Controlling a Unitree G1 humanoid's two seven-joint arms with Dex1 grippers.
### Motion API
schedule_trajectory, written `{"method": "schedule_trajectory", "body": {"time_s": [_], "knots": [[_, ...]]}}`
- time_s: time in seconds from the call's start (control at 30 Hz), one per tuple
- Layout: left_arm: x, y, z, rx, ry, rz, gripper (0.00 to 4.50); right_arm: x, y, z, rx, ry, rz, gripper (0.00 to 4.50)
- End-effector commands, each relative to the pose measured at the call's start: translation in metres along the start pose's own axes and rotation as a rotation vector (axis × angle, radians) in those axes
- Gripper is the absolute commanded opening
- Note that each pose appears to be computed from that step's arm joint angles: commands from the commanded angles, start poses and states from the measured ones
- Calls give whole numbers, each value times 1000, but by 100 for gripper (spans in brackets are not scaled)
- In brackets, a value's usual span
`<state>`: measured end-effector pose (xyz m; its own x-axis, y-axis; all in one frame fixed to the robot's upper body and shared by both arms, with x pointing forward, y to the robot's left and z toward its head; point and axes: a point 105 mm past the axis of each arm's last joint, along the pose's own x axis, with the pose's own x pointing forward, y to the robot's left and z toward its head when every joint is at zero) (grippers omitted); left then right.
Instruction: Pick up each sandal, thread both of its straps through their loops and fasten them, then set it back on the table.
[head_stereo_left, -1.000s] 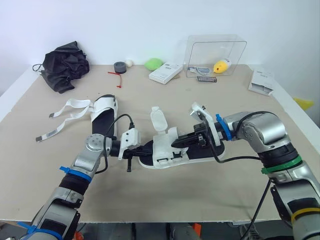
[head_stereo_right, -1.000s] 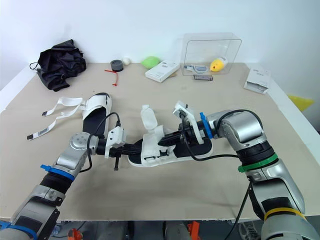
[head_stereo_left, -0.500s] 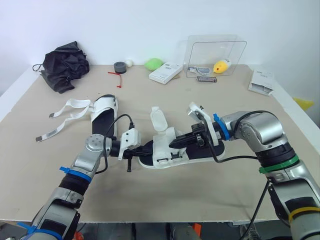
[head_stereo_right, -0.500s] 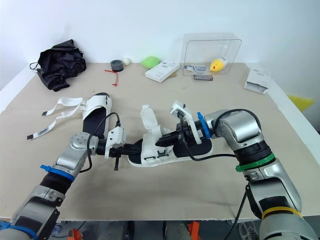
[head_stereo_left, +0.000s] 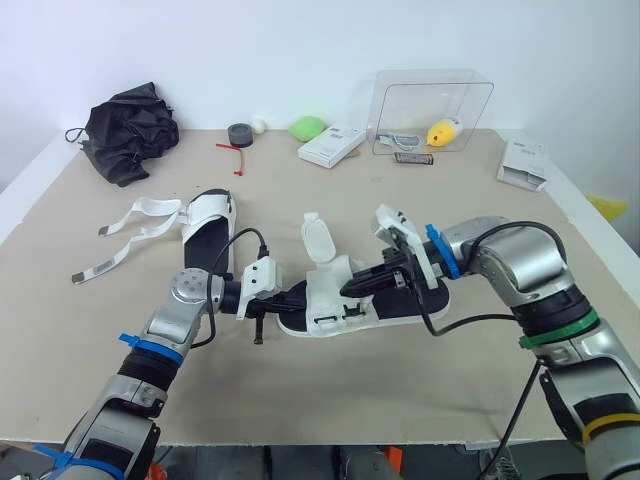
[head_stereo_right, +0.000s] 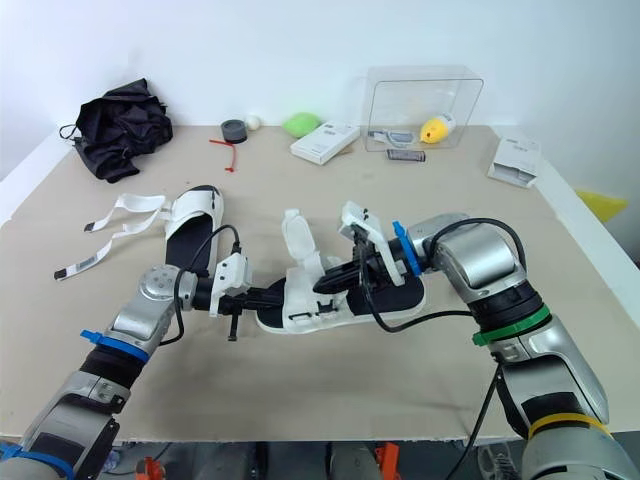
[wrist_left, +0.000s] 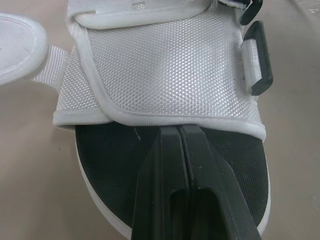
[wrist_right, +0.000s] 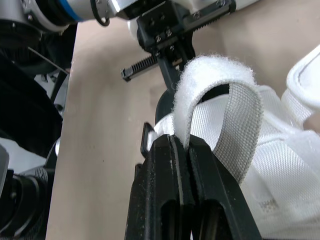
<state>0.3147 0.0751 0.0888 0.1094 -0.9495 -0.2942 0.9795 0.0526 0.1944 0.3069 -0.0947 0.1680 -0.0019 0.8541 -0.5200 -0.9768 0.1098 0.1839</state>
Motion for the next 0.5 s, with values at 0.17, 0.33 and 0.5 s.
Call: {"method": "schedule_trajectory", "body": {"time_s": [0.17,0.33,0.5], "knots": [[3,-32,-53,-180,149,-81,0,-12,1,5,12,-13,5,9],[4,-31,-52,-177,147,-81,0,-8,2,10,27,-42,20,9],[4,-31,-52,-176,149,-79,0,-2,17,17,91,-84,109,9]]}}
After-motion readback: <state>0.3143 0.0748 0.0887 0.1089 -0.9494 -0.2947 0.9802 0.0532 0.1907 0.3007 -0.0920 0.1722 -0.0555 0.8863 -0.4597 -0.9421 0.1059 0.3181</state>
